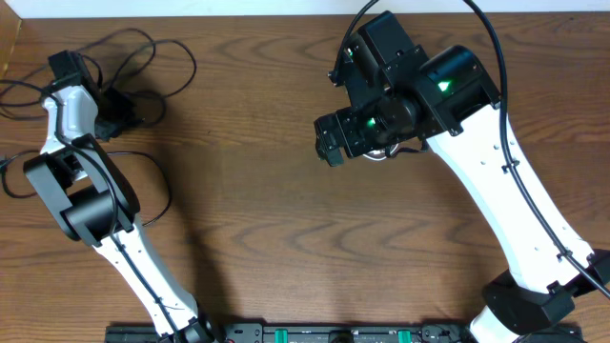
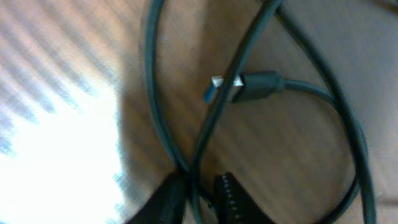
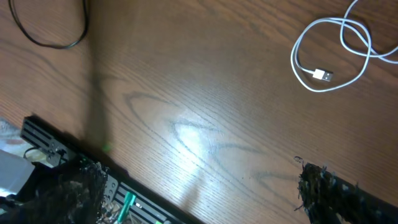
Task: Untangle cables
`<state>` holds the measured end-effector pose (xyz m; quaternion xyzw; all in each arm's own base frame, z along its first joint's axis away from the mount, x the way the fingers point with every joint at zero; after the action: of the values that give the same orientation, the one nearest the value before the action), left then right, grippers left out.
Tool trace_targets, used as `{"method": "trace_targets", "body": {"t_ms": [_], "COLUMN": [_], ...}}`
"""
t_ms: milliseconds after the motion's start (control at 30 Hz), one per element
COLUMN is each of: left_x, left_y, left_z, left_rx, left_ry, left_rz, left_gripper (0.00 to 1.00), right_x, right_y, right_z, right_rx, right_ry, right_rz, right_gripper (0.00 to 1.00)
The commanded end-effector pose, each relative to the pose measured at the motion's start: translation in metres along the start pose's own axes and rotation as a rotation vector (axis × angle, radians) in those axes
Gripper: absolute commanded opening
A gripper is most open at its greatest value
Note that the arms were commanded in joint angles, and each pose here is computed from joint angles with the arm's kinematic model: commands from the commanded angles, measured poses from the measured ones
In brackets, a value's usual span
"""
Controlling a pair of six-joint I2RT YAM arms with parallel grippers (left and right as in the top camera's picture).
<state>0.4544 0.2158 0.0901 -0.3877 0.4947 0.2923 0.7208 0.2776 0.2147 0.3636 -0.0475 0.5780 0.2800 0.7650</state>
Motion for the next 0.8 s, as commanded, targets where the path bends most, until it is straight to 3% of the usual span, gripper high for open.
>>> {"method": "trace_targets", "body": {"t_ms": [0,133,233,333,400,633,767], "left_x": [0.023,0.015,0.003,-0.016,-0.032,-0.116,-0.177], "left_y": [-0.003,-0.026,-0.036,-0.042,-0.044,-0.034,-0.04], "left_z": [-0.006,0.006,0.015,0.022,0.027,0.04,0.02], "left_rx": [0.008,0.003,0.016,0.024,0.025,-0.001,0.014], "left_ry": [0.041,0.033,0.017,0.0,-0.012,-0.117,-0.092], "left_rz": [-0.047,-0.253,-0.31,-0.312,-0.308,-0.294,-0.346], "left_gripper": [0.11,0.08,0.07,0.67,0.78,0.81,0.81], "right_x": [0.002,0.002,0.002,0.002,0.002,0.002,0.001], "right_y": [0.001,0.001,0.001,0.001,0.001,-0.001,-0.004], "right_z": [-0.002,-0.005,-0.006,-0.006,-0.006,-0.003,0.006], "right_rx": [-0.008,-0.003,-0.003,-0.003,-0.003,-0.004,0.048], "right_ry": [0.017,0.038,0.04,0.04,0.04,0.023,-0.038], "right_rz": [-0.007,-0.011,-0.012,-0.011,-0.011,-0.029,-0.042], "right_gripper": [0.97,0.96,0.97,0.97,0.97,0.99,0.99]}}
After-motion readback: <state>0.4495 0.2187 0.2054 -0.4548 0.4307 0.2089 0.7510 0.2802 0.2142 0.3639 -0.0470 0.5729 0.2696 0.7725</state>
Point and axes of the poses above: each gripper's point midway between its finger pads, its own x axis out along the fingers, its own y axis along the line the jaws close on, z = x × y, the point moved 9 cm from there along -x, back along the fingers, and after that the axes turned 5 degrees about -x, right-handed, at the moved point
